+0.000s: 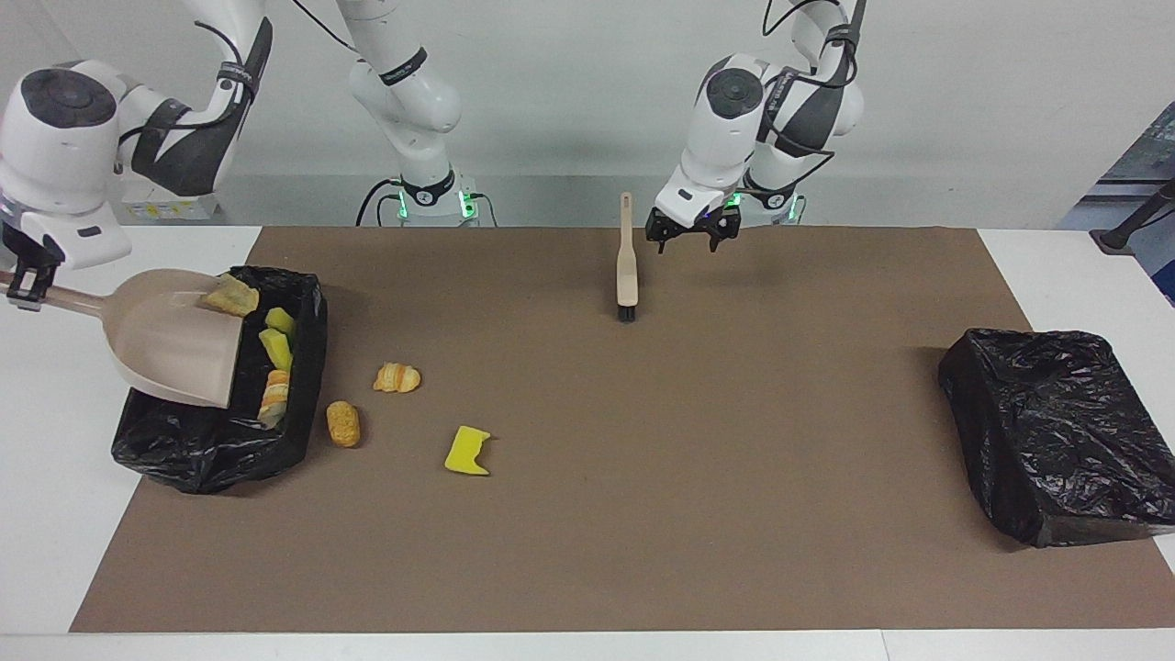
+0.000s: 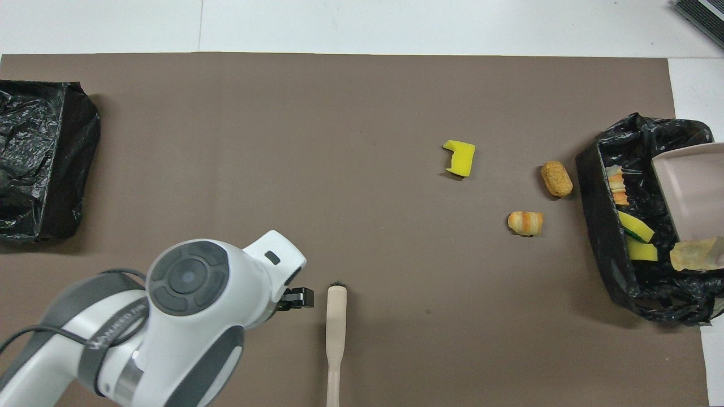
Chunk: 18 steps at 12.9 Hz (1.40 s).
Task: Sweep and dump trash in bin
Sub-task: 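Tilt the dustpan over the black bag with the right gripper, then bring the empty dustpan back to the table center with the right gripper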
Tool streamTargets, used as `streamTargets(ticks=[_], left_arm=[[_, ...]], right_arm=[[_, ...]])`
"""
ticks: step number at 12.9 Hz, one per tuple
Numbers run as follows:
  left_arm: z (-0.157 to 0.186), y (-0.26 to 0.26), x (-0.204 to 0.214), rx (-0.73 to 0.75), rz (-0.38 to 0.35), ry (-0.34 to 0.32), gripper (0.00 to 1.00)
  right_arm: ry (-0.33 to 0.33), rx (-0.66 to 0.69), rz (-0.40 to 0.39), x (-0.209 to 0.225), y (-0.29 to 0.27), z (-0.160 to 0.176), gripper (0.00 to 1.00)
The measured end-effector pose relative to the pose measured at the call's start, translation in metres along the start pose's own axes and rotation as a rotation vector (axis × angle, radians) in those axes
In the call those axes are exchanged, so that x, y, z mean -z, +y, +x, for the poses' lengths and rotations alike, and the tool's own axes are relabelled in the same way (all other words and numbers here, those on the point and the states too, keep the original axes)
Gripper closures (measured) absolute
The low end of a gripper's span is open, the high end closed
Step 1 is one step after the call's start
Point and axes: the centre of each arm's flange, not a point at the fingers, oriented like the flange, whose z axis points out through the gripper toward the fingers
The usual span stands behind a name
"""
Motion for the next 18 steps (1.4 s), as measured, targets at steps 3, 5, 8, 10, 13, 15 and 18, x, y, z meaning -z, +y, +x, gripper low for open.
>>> streamTargets(ticks=[3, 5, 8, 10, 13, 15, 18], left_arm=[[0.036, -0.054, 0.065, -0.033, -0.001, 0.085, 0.00], [0.047, -0.084, 0.097, -0.068, 0.023, 0.117, 0.00], [0.060, -0.143, 0.143, -0.145, 0.030, 0.155, 0.00], [0.063, -0.177, 0.170, -0.151, 0.029, 0.174, 0.00], [0.076, -0.193, 0.195, -0.134, 0.019, 0.133, 0.00], [0.088, -0.193, 0.203, -0.135, 0.013, 0.120, 0.00], [0.091, -0.191, 0.205, -0.141, 0.012, 0.116, 0.00]], right_arm=[[-0.023, 0.012, -0.011, 0.021, -0.008, -0.012, 0.68], [-0.015, 0.016, -0.013, 0.021, -0.006, -0.007, 0.68], [0.140, -0.075, -0.004, 0.019, -0.005, 0.008, 0.68], [0.232, -0.198, 0.027, 0.030, 0.007, 0.037, 0.68], [0.319, -0.391, 0.111, 0.055, 0.032, 0.104, 0.68], [0.381, -0.509, 0.150, 0.070, 0.045, 0.147, 0.68], [0.454, -0.699, 0.212, 0.096, 0.064, 0.207, 0.68]])
